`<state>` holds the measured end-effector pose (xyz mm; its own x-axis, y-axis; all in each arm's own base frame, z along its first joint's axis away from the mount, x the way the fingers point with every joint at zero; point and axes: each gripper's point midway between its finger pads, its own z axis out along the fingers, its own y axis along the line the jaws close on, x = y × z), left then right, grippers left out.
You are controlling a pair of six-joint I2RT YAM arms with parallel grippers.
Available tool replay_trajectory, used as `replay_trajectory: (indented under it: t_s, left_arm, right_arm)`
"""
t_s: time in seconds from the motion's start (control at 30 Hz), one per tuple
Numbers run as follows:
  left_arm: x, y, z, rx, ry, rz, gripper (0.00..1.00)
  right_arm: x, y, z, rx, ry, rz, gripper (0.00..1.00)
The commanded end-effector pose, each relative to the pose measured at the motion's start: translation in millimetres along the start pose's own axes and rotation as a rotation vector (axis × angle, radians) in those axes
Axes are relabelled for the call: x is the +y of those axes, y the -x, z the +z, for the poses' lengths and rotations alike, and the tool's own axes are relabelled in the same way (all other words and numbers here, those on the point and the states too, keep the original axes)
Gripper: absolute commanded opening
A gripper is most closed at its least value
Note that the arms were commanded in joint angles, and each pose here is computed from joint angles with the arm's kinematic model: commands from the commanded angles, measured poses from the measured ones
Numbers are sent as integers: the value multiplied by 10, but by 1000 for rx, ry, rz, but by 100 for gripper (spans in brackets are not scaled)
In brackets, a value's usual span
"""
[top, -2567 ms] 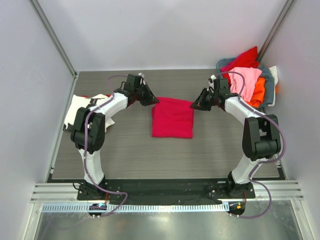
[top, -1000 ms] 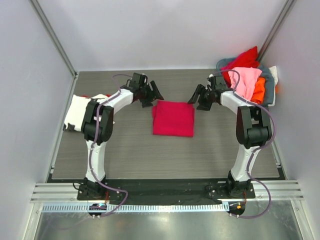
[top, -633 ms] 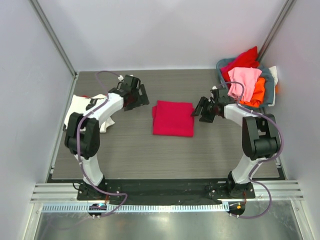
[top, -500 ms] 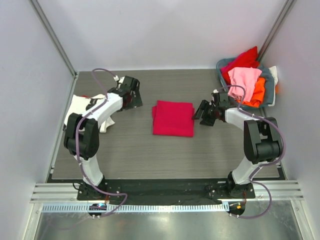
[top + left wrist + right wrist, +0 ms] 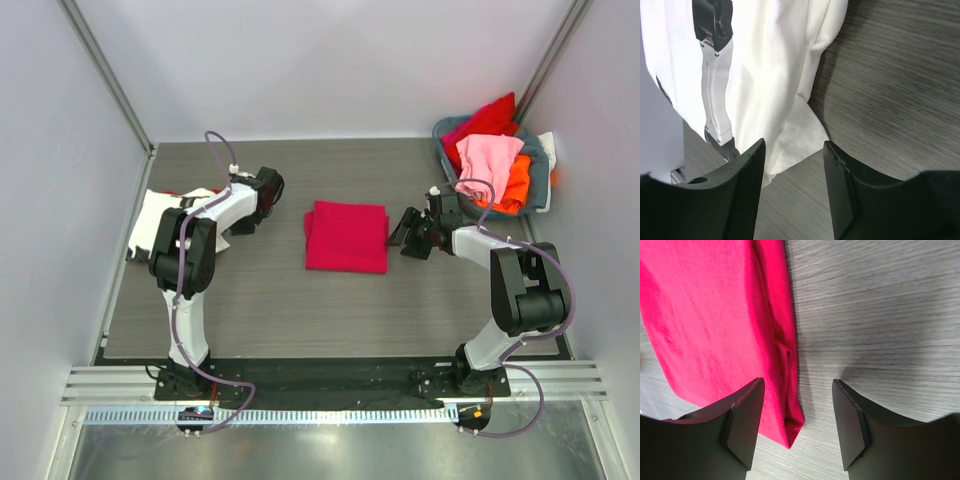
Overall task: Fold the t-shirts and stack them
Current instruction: Fold the tshirt
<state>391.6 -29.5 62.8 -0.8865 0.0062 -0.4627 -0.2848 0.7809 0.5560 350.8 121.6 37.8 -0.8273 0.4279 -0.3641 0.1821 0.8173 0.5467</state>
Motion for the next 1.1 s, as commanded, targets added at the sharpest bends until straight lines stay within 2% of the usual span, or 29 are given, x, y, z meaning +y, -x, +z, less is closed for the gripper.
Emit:
replay_trajectory:
  t_s: [0.0,0.17,0.43,0.6,0.73,0.77,0.93,0.97,1.07]
  left_arm:
    - [96,-53,18,-1,37,35,50]
    - [-37,-214,101,45,-6,72,44]
    - [-102,-361,273,128,-30,73,49]
    - [-204,-447,337,186,-99,59,45]
    - [-243,-472,356,224,-160,20,32]
    - [-236,-481,363,236,-167,13,25]
    - [-247,-507,388,267,-205,2,9]
    - [-241,-508,402,273,-206,4,2]
    - [-256,-487,405,285,-208,24,0]
  right_arm:
    - [137,184,-64,-78,39,-15,62]
    - [108,172,-55,-77,29,-18,62]
    - [94,159,-66,-77,26,-14,62]
    - [82,155,-73,-79,17,-15,62]
    - [97,165,-88,-83,21,-13,61]
    - [101,172,-95,-87,21,-14,61]
    - [121,190,-138,-97,22,-16,61]
    - [126,187,-146,-96,24,-15,61]
    - [131,187,-174,-101,23,-17,60]
